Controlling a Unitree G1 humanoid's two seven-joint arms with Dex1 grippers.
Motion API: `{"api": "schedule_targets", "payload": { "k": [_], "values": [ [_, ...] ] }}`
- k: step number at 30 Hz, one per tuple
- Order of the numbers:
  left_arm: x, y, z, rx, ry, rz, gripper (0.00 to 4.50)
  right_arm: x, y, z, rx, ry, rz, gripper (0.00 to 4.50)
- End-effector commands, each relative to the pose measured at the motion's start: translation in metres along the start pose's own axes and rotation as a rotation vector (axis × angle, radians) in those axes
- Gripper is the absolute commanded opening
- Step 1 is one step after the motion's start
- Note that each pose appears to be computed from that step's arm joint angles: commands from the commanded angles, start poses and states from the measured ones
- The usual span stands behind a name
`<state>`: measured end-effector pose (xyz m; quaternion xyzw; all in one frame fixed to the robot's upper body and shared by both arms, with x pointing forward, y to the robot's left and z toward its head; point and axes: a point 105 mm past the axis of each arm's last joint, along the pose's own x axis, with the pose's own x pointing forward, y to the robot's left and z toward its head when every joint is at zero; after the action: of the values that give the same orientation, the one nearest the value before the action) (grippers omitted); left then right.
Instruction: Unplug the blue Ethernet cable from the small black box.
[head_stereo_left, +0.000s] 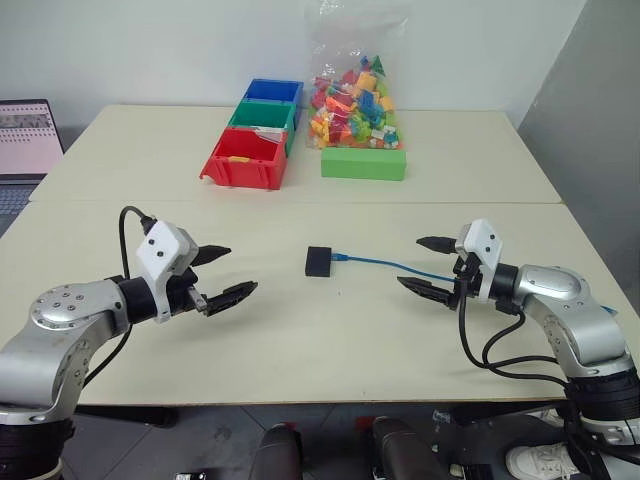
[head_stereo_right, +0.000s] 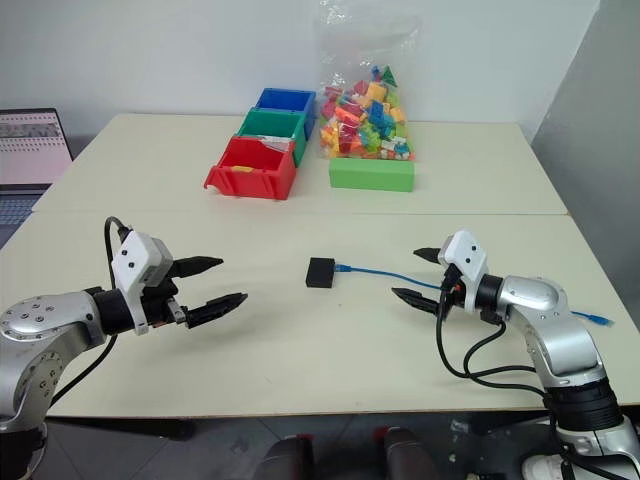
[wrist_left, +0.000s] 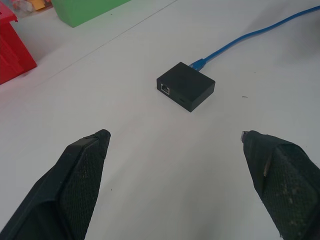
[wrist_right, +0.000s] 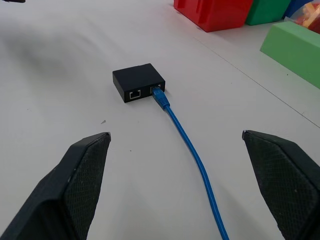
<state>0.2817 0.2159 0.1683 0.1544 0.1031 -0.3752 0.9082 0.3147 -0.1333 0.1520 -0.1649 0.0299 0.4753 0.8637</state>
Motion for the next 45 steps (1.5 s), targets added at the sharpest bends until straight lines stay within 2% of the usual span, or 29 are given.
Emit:
{"api": "schedule_targets", "payload": {
  "k": [1, 17, 25, 32, 41, 42, 45],
  "values": [
    [-0.004, -0.001, 0.013, 0.053, -0.037, -0.007, 4.48, -0.006, -0.004, 0.011, -0.046, -0.028, -0.015, 4.48],
    [-0.003, 0.0, 0.008, 0.047, -0.024, -0.001, 4.48, 0.005, -0.007, 0.009, -0.058, -0.013, -0.031, 4.48],
    [0.006, -0.012, -0.005, 0.08, 0.011, -0.069, 4.48, 0.046, -0.011, -0.01, -0.069, 0.104, -0.029, 4.48],
    [0.008, -0.014, -0.012, 0.082, 0.03, -0.121, 4.48, 0.096, -0.01, -0.011, -0.114, 0.163, 0.056, 4.48],
    [0.009, -0.015, -0.017, 0.085, 0.04, -0.13, 4.48, 0.131, -0.005, -0.015, -0.104, 0.205, 0.148, 4.48],
    [0.008, -0.016, -0.018, 0.085, 0.041, -0.131, 4.5, 0.133, -0.005, -0.015, -0.104, 0.205, 0.151, 4.11],
    [0.008, -0.016, -0.019, 0.08, 0.041, -0.131, 4.5, 0.138, -0.003, -0.016, -0.109, 0.207, 0.17, 3.49]
  ]
}}
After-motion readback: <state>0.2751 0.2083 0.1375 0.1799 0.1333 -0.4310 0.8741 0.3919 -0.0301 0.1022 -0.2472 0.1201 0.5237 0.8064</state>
